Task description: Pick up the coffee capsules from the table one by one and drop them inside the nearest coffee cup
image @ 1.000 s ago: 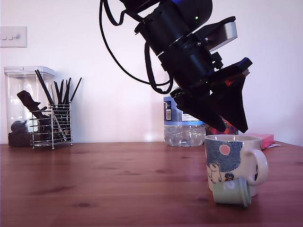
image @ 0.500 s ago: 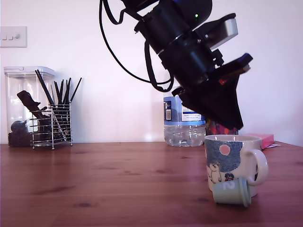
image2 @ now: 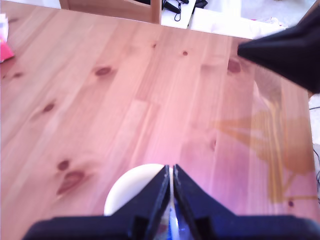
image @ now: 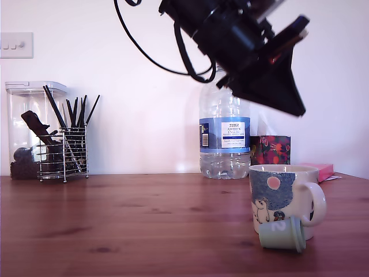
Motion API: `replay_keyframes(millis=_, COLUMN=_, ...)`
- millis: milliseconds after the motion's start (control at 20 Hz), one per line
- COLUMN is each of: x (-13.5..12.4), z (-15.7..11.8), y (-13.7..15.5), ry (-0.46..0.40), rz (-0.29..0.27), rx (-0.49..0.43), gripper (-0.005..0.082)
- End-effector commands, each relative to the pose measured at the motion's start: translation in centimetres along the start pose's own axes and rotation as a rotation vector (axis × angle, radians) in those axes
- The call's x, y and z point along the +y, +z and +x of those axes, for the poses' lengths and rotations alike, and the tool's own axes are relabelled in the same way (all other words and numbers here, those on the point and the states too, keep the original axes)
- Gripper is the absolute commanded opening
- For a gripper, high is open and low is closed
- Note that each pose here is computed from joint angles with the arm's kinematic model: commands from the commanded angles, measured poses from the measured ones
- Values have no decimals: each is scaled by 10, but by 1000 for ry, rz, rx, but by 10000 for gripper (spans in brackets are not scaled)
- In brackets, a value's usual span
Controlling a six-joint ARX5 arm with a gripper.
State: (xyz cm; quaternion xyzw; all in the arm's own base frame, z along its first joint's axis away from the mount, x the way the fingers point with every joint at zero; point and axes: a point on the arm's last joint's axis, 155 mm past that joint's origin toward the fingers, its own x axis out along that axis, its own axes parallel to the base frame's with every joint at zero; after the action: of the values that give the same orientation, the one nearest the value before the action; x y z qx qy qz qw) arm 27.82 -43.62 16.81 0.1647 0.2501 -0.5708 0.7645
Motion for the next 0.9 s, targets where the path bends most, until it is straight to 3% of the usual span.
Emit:
replay_keyframes(millis=0, x=-1, z=-8, y=-12, ry=3, rz=1, rx=-26, gripper=-19)
replay_keyframes(millis=350, x=-25, z=-59, y=-44, ry=-23, rz=30, rx=-230, gripper=-19)
replay_keyframes(millis=700, x=-44, z=-66, y=-103, ry=-49, rz=-36, rx=-227, gripper=-19)
replay_keyframes(millis=850, x=-44, z=-65, y=-108, ry=-49, rz=-42, rx=-211, gripper=-19)
